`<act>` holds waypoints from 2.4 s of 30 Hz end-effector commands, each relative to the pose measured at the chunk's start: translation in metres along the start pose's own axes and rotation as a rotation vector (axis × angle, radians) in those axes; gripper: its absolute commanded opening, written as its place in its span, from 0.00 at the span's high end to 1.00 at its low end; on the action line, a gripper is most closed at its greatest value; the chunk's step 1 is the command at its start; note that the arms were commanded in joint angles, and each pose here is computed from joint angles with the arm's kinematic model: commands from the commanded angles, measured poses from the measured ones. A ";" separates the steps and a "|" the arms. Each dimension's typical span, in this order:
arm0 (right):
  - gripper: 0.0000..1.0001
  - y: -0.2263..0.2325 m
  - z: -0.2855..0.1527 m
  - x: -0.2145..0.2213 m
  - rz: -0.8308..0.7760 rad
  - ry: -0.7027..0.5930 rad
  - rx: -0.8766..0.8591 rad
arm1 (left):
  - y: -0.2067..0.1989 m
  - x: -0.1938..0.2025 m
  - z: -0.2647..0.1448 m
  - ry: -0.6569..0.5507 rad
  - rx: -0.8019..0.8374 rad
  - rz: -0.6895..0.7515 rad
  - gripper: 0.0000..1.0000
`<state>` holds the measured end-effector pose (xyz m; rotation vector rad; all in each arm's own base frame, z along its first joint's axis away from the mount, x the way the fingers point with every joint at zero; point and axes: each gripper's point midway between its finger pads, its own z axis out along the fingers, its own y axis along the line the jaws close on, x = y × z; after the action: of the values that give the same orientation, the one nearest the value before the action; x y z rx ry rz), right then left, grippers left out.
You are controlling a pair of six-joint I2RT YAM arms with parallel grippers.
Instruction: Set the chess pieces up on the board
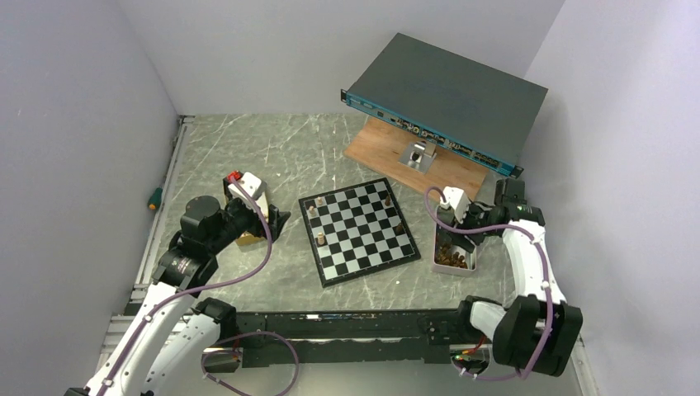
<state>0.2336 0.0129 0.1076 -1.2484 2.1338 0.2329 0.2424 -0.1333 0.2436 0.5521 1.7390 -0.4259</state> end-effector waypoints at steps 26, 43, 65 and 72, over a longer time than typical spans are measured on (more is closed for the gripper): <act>0.51 -0.012 0.047 0.030 -0.257 -0.070 -0.232 | 0.001 -0.008 0.000 -0.023 -0.004 0.026 0.01; 0.65 -0.006 0.053 0.034 -0.239 -0.079 -0.290 | 0.003 -0.006 0.001 -0.016 -0.008 0.026 0.01; 0.99 -0.007 0.052 0.033 -0.253 -0.081 -0.296 | 0.003 -0.004 0.002 -0.008 -0.007 0.026 0.01; 1.00 -0.031 0.032 0.018 -0.282 -0.052 -0.155 | 0.003 -0.004 0.002 -0.008 -0.007 0.025 0.01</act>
<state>0.2446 0.0035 0.0437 -1.6267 1.9626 0.4530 0.2442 -0.1335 0.2400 0.5600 1.7510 -0.4201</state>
